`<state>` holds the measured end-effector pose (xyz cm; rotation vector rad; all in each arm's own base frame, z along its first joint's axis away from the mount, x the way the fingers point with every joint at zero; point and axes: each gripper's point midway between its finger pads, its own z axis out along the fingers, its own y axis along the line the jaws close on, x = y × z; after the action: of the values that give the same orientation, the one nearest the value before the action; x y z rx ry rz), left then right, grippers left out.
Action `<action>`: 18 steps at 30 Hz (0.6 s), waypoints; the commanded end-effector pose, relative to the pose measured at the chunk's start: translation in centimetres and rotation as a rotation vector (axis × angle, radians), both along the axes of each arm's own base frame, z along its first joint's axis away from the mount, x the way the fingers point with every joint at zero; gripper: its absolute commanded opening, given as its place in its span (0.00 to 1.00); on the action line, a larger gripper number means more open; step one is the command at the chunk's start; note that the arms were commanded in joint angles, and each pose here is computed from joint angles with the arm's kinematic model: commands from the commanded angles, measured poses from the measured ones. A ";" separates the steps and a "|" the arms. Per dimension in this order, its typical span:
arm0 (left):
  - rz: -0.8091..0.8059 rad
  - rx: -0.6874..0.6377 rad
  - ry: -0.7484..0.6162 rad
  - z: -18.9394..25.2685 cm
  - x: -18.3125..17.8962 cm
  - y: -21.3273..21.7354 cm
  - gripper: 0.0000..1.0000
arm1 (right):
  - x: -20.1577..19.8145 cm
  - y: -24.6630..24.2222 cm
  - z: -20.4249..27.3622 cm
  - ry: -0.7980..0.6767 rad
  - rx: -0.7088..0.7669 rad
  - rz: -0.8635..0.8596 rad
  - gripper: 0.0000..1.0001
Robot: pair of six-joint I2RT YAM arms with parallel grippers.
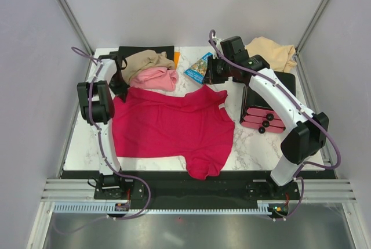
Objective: Fold and stack the t-shirts
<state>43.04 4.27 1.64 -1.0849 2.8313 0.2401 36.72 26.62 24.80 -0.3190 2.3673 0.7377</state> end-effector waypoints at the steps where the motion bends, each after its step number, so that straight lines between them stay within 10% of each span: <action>1: 0.055 0.050 0.127 -1.3 -4.3 0.8 0.02 | 0.8 -0.5 2.1 -0.051 0.009 -0.019 0.00; 9: 0.048 0.082 0.162 -0.1 -7.8 1.4 0.02 | 1.4 -1.3 2.6 -0.065 0.012 -0.030 0.00; 18: 0.070 0.097 -0.186 9.7 -0.5 4.1 0.18 | 1.6 -1.5 2.2 -0.055 0.010 -0.031 0.00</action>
<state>37.46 6.27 3.19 -1.1668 2.8648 0.3661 37.69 25.02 25.36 -0.2777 2.3627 0.7085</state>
